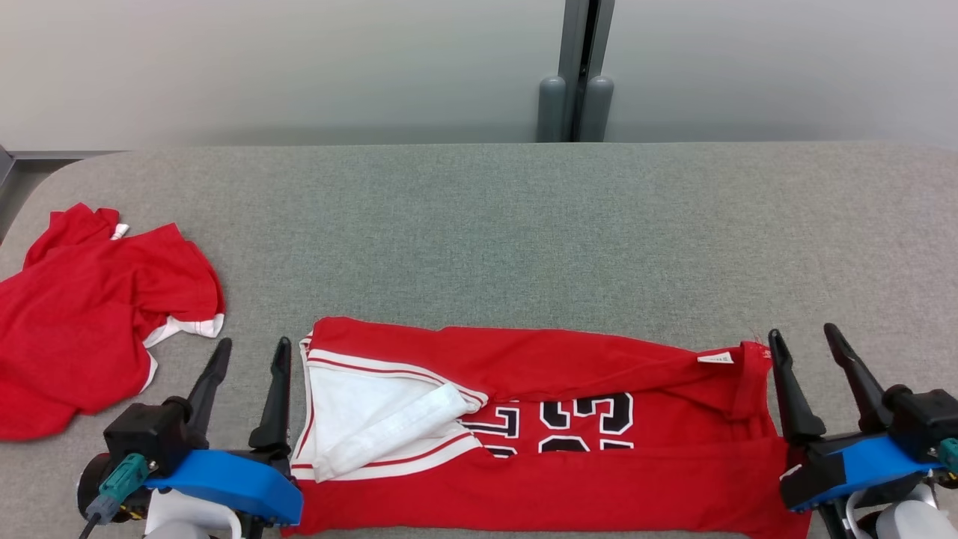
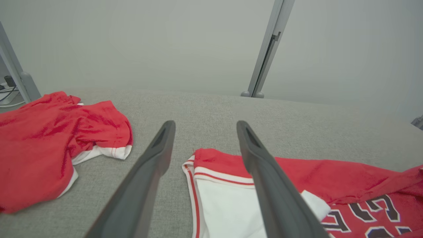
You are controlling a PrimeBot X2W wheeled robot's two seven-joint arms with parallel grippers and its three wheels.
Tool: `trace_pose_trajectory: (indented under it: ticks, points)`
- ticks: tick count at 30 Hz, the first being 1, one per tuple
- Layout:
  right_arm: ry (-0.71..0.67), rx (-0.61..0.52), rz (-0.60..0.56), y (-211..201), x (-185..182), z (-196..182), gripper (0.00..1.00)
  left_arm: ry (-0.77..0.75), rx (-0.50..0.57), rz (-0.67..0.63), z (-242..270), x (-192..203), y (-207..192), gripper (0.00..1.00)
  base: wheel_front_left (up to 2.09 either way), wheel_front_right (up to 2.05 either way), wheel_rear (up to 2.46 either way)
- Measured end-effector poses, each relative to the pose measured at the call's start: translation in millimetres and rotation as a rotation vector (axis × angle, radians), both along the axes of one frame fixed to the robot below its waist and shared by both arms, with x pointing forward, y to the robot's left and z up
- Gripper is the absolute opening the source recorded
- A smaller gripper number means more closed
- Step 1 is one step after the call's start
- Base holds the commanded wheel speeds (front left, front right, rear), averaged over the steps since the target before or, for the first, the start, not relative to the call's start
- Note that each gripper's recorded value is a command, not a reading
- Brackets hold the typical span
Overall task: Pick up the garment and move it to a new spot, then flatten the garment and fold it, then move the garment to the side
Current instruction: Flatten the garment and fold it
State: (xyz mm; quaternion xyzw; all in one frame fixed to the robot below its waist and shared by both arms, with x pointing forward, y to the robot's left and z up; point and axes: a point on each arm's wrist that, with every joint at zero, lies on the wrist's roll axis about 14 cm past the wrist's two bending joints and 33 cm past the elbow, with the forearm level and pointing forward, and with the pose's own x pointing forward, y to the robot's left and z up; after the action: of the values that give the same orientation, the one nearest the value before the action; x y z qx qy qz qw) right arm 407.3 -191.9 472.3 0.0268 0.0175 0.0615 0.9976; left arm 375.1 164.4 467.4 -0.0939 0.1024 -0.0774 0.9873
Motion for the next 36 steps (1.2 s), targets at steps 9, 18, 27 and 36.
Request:
trace_pose_trajectory:
  ticks: [9,18,27,36]
  points:
    - [0.012,-0.001,-0.052,-16.6,13.8,7.3,1.0,-0.175,0.035,0.182,32.1,2.4,30.8,1.0,0.0,0.0,0.0]
    - [0.27,0.028,-0.053,-5.9,4.3,-56.2,1.0,-0.219,0.03,0.276,32.3,-9.6,48.9,1.0,0.0,0.0,0.0]
    - [0.426,0.069,-0.043,10.6,-30.5,-102.4,1.0,-0.217,0.042,0.287,25.4,-11.9,53.5,1.0,0.0,0.0,0.0]
    - [0.43,0.107,-0.041,20.3,-31.7,-107.8,0.0,-0.222,0.051,0.279,23.5,-10.1,53.7,1.0,0.0,0.0,0.0]
